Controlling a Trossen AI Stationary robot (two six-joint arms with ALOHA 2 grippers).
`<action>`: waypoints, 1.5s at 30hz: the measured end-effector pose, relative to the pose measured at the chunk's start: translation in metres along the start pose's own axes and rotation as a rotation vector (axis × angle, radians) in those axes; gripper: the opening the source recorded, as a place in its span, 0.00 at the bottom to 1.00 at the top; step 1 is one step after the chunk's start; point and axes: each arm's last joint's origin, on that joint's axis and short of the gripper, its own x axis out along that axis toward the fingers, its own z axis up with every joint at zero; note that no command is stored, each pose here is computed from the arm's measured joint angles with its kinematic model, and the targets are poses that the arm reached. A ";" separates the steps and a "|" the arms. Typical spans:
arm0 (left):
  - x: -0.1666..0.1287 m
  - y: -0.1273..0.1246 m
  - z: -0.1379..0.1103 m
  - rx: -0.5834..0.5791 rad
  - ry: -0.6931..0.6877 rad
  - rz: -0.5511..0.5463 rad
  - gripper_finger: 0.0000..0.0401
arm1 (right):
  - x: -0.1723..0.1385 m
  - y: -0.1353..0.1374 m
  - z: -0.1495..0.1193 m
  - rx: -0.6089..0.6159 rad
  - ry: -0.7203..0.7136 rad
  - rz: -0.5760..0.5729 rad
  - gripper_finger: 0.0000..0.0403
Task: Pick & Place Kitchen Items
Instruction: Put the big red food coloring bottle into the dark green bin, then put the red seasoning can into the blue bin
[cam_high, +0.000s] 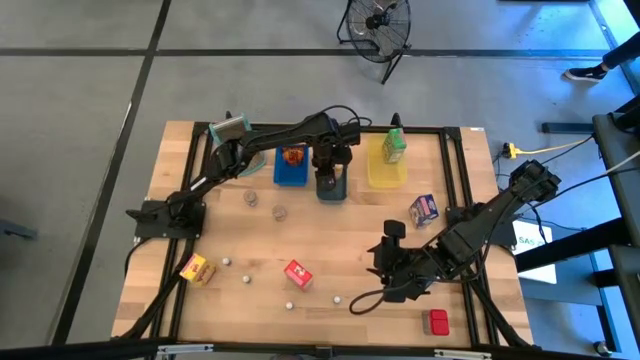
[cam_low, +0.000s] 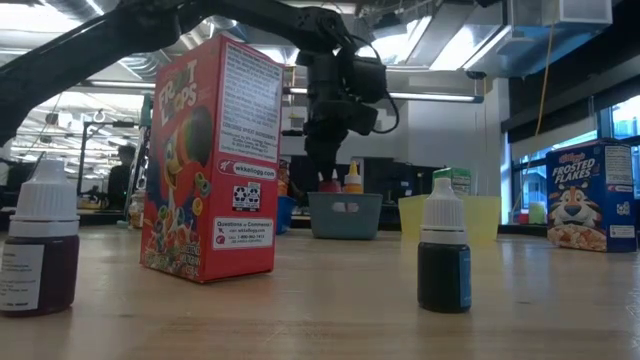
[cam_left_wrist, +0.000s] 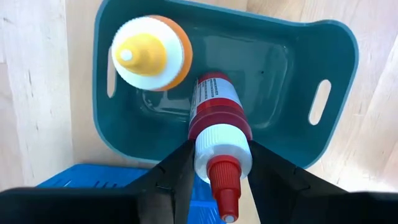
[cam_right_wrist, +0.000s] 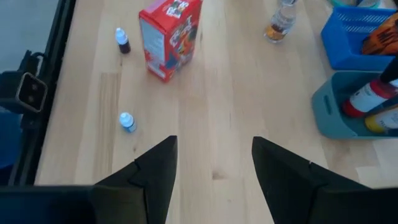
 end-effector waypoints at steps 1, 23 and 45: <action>0.000 0.000 0.000 0.000 -0.001 0.000 0.32 | 0.000 0.000 0.000 0.000 -0.004 -0.004 0.52; 0.000 0.000 0.002 -0.022 -0.020 0.001 0.49 | 0.000 0.000 0.001 0.003 -0.006 0.000 0.52; -0.074 -0.034 -0.023 -0.015 -0.031 0.072 0.49 | 0.000 0.001 0.001 0.006 -0.010 0.006 0.52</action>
